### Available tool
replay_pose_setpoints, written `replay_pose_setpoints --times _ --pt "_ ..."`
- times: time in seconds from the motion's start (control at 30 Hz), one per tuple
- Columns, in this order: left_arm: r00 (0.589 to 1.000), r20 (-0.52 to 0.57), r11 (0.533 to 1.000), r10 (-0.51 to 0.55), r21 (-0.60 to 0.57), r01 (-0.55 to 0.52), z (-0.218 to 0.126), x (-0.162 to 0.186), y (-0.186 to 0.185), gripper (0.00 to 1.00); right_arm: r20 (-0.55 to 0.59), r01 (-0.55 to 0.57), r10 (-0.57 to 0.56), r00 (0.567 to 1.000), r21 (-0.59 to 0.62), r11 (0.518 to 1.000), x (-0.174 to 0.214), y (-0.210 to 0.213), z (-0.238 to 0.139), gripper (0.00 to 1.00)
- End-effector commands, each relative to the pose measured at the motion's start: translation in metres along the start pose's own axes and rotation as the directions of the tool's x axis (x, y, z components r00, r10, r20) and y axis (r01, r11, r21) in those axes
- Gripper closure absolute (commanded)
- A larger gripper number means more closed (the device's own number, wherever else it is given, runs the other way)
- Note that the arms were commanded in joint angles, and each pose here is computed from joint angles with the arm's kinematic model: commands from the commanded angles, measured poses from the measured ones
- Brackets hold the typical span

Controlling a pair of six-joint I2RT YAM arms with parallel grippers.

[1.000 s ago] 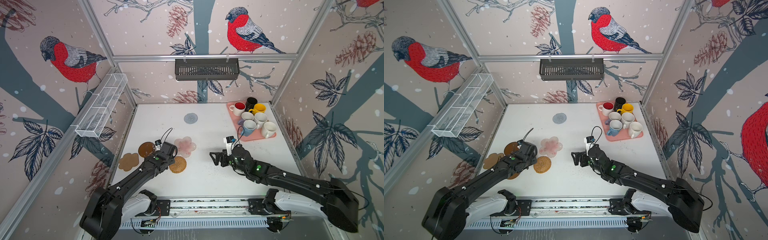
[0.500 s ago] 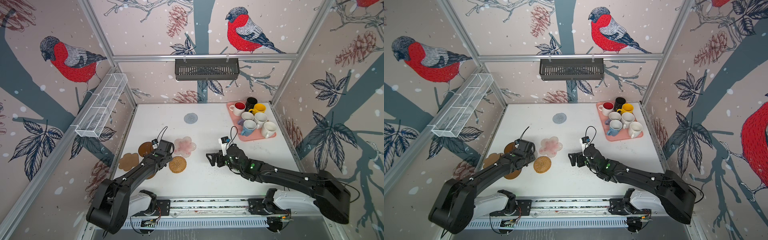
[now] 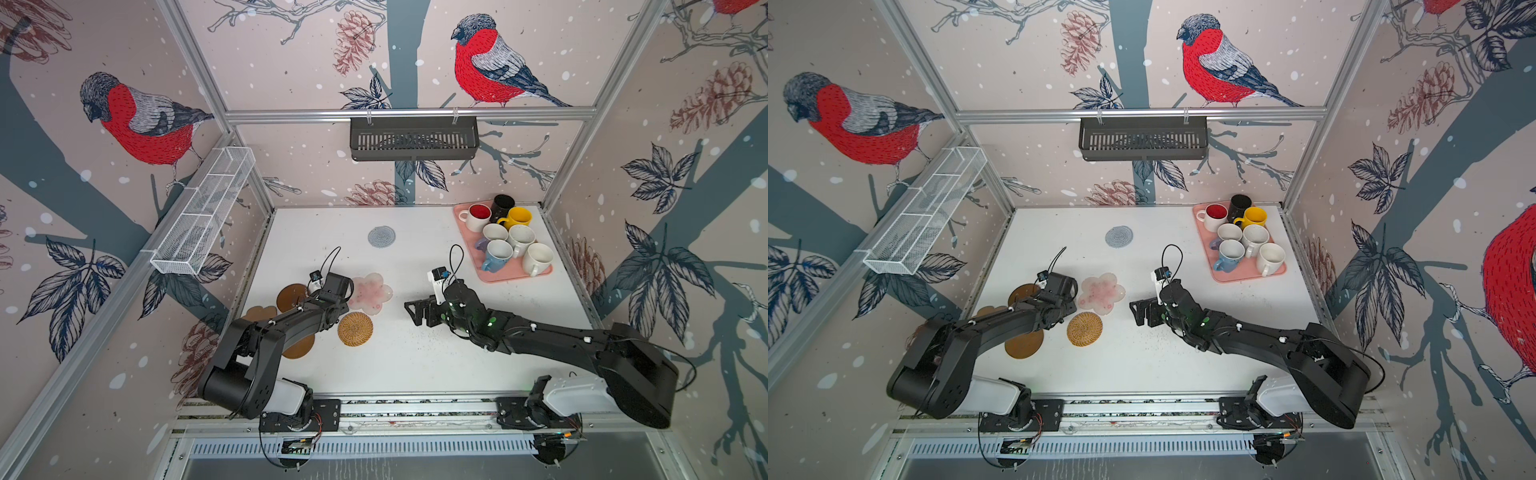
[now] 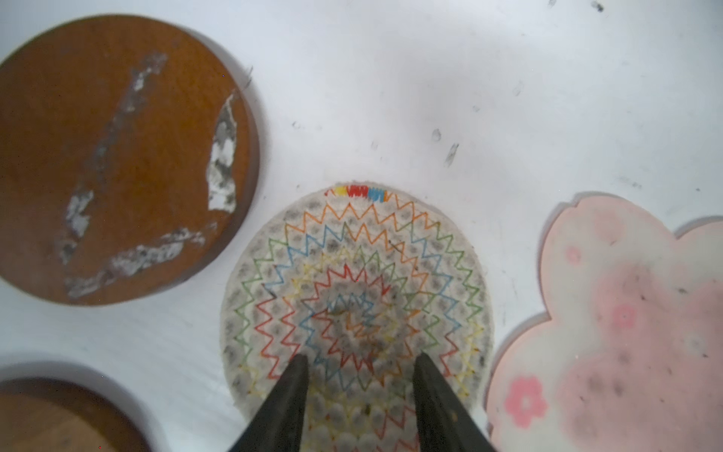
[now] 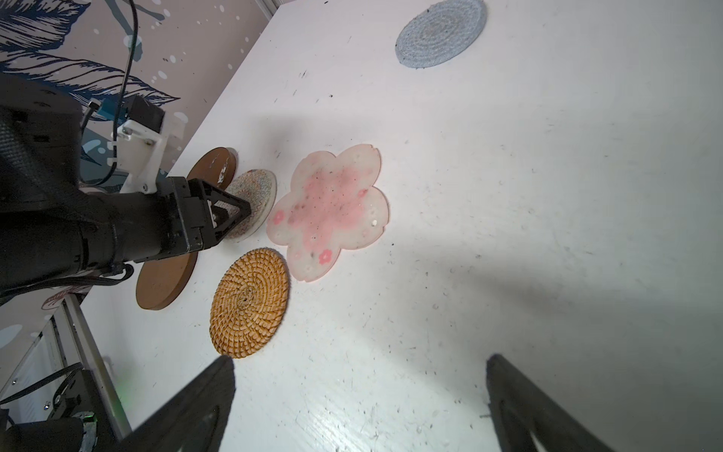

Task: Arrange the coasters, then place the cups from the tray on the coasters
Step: 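Lower the left gripper and pinch the zigzag coaster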

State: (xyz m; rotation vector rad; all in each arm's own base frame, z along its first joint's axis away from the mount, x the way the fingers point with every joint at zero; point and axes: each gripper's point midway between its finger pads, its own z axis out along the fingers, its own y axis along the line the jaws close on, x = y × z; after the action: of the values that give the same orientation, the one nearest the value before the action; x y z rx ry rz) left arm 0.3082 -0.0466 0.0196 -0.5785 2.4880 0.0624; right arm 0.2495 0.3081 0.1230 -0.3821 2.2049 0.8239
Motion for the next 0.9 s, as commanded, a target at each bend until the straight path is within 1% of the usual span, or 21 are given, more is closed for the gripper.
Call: replay_pose_setpoints --times 0.0,0.17,0.37,0.57,0.73,0.87 --pt "0.996 -0.085 0.999 0.025 0.022 -0.023 0.008 0.012 -0.008 0.53 0.029 0.007 -0.006 1.0 -0.042 0.999 -0.012 0.006 0.004 0.01" --pt "0.996 -0.085 0.999 0.038 0.031 -0.036 0.024 -0.004 -0.024 0.52 0.023 0.005 -0.004 1.0 -0.043 0.999 -0.018 0.002 0.01 0.01" --pt "0.99 -0.139 0.998 0.014 0.066 -0.005 0.058 -0.024 -0.039 0.52 0.014 0.005 -0.005 1.0 -0.023 1.0 -0.024 -0.003 0.014 0.0" --pt "0.987 -0.156 0.994 0.041 0.111 -0.024 0.085 -0.059 -0.077 0.52 0.014 -0.002 0.002 1.0 -0.02 1.0 -0.026 -0.007 0.015 0.01" --pt "0.986 -0.154 0.991 0.068 0.121 -0.049 0.105 -0.085 -0.104 0.51 0.023 -0.001 0.001 1.0 -0.025 1.0 -0.032 -0.01 0.017 0.0" --pt "0.985 -0.152 0.992 0.079 0.112 -0.062 0.118 -0.102 -0.117 0.51 0.025 -0.002 0.002 1.0 -0.015 1.0 -0.037 -0.017 0.019 0.01"
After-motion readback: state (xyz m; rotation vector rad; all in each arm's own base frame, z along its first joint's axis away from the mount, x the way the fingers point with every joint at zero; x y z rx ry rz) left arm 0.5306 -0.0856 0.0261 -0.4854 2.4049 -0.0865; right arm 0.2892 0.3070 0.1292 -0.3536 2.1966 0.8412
